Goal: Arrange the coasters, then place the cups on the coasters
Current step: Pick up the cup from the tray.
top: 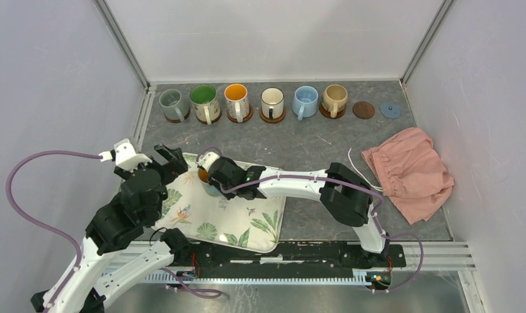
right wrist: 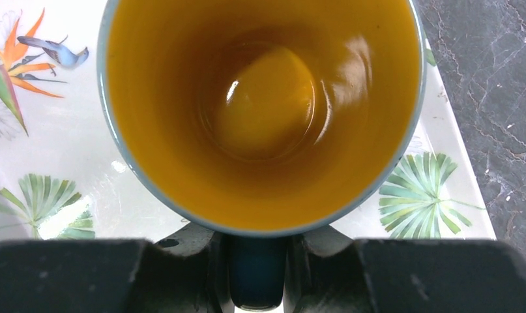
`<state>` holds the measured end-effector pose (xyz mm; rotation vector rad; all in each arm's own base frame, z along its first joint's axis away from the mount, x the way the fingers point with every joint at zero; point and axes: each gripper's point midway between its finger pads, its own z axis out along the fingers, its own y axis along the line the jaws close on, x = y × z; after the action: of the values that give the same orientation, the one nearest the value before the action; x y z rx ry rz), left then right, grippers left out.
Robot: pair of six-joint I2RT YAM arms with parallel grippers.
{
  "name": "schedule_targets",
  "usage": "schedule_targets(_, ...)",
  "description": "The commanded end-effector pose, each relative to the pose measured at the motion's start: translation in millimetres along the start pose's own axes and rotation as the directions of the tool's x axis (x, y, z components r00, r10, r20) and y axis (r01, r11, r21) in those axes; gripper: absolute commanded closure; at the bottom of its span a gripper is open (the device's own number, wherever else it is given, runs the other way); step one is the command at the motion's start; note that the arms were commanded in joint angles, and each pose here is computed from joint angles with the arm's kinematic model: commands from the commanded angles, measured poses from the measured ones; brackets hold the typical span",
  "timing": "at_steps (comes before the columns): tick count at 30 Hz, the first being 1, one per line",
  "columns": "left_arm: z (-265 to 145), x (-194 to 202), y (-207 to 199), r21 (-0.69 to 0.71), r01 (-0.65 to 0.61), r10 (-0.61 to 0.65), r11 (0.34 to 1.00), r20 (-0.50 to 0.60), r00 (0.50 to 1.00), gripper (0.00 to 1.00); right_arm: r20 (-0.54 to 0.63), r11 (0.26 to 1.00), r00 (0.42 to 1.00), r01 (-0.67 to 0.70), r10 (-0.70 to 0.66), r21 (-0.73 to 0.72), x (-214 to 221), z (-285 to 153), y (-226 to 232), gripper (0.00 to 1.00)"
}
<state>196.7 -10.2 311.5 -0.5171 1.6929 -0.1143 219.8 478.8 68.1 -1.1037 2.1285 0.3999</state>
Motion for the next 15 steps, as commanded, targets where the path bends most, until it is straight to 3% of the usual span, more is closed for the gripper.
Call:
schedule_targets(1, 5.2, 3.0, -3.8, -0.02, 0.046, -0.046, 0.999, 0.009, 0.999, 0.0, 0.149, 1.0, 0.989, -0.01, 0.007, 0.023, -47.7, -31.4, -5.9, 1.0)
schedule_targets(15, 12.7, 18.6, -5.5, -0.03, 0.025, -0.025, 0.999, -0.006, 1.0, 0.0, 0.244, 0.996, 0.969, -0.064, 0.049, 0.058, -59.4, -62.7, -29.8, 1.0)
